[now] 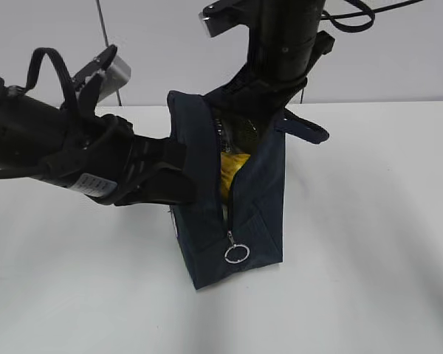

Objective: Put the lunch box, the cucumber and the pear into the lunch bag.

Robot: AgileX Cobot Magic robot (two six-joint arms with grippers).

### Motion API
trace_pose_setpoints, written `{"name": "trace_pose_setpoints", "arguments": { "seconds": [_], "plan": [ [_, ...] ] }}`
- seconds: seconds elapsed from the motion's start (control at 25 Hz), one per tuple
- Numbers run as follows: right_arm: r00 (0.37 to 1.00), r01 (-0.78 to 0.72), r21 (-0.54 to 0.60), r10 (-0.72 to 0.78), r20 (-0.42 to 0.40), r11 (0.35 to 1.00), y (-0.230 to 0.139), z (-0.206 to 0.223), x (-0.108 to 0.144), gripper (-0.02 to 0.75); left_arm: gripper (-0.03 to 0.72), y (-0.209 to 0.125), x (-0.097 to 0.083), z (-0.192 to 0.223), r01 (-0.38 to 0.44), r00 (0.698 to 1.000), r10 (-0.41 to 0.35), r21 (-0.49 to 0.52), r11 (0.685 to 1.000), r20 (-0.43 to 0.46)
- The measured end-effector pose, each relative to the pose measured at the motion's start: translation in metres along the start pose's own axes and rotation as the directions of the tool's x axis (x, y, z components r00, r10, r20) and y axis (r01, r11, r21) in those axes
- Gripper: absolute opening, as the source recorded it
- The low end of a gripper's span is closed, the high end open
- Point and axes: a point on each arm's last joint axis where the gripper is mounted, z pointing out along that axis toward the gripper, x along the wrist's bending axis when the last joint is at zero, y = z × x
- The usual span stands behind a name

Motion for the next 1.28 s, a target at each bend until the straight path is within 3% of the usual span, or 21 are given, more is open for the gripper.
{"name": "trace_pose_setpoints", "arguments": {
  "seconds": [0.24, 0.36, 0.44, 0.56, 0.68, 0.84, 1.08, 1.28],
  "plan": [
    [0.996, -0.029, -0.002, 0.029, -0.081, 1.000, 0.000, -0.001, 0.007, 0.029, 0.031, 0.000, 0.000, 0.000, 0.000, 1.000, 0.000, -0.004, 1.000, -0.003],
    [0.996, -0.030, -0.005, 0.030, -0.083, 1.000, 0.000, -0.002, 0.007, 0.186, 0.118, 0.002, 0.002, 0.000, -0.007, 1.000, 0.006, -0.023, 1.000, -0.020],
    [0.996, -0.030, -0.008, 0.029, -0.081, 1.000, 0.001, -0.002, 0.007, 0.358, 0.218, 0.003, 0.003, -0.001, -0.026, 0.999, 0.025, -0.030, 0.999, -0.035],
    [0.996, -0.030, -0.008, 0.030, -0.081, 1.000, 0.001, -0.002, 0.007, 0.462, 0.349, 0.004, 0.001, -0.006, -0.065, 0.997, 0.063, -0.042, 0.997, -0.051],
    [0.996, -0.031, -0.010, 0.030, -0.080, 0.999, 0.001, -0.003, 0.007, 0.475, 0.398, 0.004, -0.003, -0.015, -0.108, 0.993, 0.105, -0.052, 0.993, -0.056],
    [0.994, -0.043, -0.035, 0.039, -0.107, 0.998, 0.000, -0.015, 0.007, 0.470, 0.410, 0.003, -0.010, -0.028, -0.176, 0.983, 0.171, -0.072, 0.982, -0.068],
    [0.985, -0.030, -0.151, 0.003, -0.175, 0.988, -0.007, -0.066, 0.006, 0.464, 0.412, 0.002, -0.017, -0.043, -0.239, 0.969, 0.233, -0.088, 0.967, -0.076],
    [0.987, -0.040, -0.262, -0.003, -0.162, 0.964, -0.022, -0.119, -0.003, 0.463, 0.412, -0.001, -0.019, -0.046, -0.247, 0.968, 0.243, -0.070, 0.967, -0.064]
  ]
}}
